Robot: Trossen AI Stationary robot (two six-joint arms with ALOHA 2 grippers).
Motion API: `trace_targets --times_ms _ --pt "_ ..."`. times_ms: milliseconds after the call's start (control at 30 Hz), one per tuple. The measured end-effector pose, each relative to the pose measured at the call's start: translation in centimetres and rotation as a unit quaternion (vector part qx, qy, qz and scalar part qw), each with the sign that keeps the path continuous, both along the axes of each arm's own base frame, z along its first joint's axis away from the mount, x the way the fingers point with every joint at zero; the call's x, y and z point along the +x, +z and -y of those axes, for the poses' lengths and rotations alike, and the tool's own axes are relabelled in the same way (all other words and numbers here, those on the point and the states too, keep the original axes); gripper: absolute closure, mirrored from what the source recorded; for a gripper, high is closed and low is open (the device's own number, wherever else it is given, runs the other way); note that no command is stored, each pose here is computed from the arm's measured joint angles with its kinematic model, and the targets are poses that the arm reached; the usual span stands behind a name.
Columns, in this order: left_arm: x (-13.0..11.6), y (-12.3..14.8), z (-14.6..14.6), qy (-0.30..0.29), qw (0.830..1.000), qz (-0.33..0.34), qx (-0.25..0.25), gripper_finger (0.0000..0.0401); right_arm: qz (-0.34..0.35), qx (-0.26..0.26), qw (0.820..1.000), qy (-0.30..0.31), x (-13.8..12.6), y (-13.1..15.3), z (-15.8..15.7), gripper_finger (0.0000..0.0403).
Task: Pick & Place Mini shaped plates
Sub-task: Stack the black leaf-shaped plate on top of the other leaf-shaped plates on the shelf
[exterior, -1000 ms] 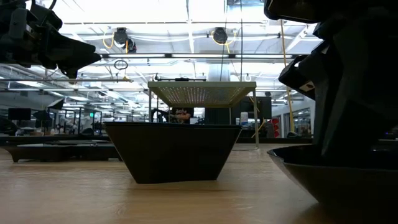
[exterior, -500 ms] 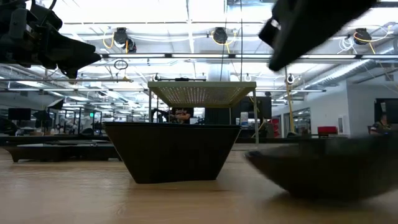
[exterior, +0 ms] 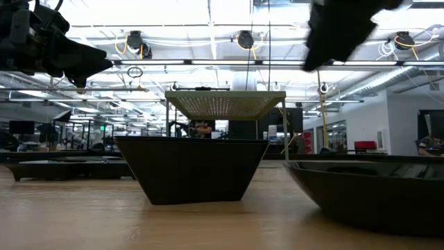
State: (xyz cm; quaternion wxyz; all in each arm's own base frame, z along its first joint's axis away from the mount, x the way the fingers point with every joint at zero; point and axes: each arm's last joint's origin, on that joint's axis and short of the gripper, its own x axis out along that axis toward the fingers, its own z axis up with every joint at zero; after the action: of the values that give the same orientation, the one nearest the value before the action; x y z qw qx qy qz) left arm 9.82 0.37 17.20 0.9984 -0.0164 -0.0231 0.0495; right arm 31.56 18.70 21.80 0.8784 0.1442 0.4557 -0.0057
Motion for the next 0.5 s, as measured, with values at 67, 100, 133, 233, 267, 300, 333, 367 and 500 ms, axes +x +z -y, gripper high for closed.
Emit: trace_targets --times_ms 67,100,133,233,267,300,333,367,500 --pt "0.0 0.0 0.0 0.000 1.000 0.000 0.000 0.0226 -0.037 0.015 0.998 -0.047 -0.7 -0.4 0.1 0.0314" --pt "0.0 0.0 0.0 0.000 1.000 0.000 0.000 0.0226 -0.054 0.019 0.996 -0.064 -1.0 -0.6 -0.1 0.0305" --pt "0.0 0.0 0.0 0.000 1.000 0.000 0.000 0.0226 -0.065 0.023 0.995 -0.074 -1.4 -0.7 -0.3 0.0297" --pt "0.0 0.0 0.0 0.000 1.000 0.000 0.000 0.0226 -0.079 0.044 0.992 -0.086 -2.3 -0.7 -1.4 0.0276" --pt "0.0 0.0 0.0 0.000 1.000 0.000 0.000 0.0226 -0.082 0.054 0.991 -0.088 -2.5 -0.7 -1.7 0.0270" --pt "0.0 0.0 0.0 0.000 1.000 0.000 0.000 0.0226 -0.081 0.061 0.991 -0.092 -2.6 -0.7 -2.0 0.0264" --pt "0.0 0.0 0.0 0.000 1.000 0.000 0.000 0.0226 -0.078 0.066 0.990 -0.095 -2.6 -0.7 -2.2 0.0259" --pt "0.0 0.0 0.0 0.000 1.000 0.000 0.000 0.0226 -0.073 0.068 0.990 -0.095 -2.6 -0.6 -2.4 0.0255" --pt "0.0 0.0 0.0 0.000 1.000 0.000 0.000 0.0226 -0.063 0.062 0.992 -0.093 -2.4 -1.3 -3.0 0.0240"
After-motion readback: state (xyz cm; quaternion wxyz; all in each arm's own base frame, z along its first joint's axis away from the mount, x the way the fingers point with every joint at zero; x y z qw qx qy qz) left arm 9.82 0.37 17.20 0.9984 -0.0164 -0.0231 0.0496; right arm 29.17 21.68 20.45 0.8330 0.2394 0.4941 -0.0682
